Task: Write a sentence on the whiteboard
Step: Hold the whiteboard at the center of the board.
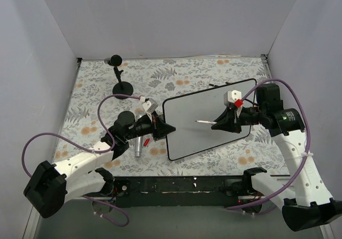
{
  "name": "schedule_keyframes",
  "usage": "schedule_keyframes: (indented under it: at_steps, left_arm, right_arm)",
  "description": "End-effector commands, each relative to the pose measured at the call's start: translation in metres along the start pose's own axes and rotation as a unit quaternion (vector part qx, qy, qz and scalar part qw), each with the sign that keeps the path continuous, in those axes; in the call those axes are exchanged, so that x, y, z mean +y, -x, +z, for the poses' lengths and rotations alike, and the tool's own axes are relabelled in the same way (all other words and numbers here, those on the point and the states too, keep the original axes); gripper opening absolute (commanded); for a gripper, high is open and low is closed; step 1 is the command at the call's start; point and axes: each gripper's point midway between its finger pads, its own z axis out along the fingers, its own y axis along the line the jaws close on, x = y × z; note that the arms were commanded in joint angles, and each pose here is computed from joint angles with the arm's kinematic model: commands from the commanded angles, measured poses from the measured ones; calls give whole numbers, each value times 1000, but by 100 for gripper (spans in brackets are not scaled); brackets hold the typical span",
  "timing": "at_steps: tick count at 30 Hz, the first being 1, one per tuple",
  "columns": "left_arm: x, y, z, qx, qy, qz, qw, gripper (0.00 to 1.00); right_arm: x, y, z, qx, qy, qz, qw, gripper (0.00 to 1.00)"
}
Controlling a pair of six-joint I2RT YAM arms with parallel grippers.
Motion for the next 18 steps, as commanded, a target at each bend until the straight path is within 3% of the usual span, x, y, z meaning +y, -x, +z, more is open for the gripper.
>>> schedule_keyframes:
  at_steps: [1, 18]
  left_arm:
    - [-8, 41, 11, -47, -16, 68, 996, 0]
    - [-1, 29, 21, -10, -51, 60, 997, 0]
  right_arm:
    - [-4, 1, 5, 8, 12, -13, 1000, 1]
    - [-21, 17, 13, 11, 19, -12, 1000, 1]
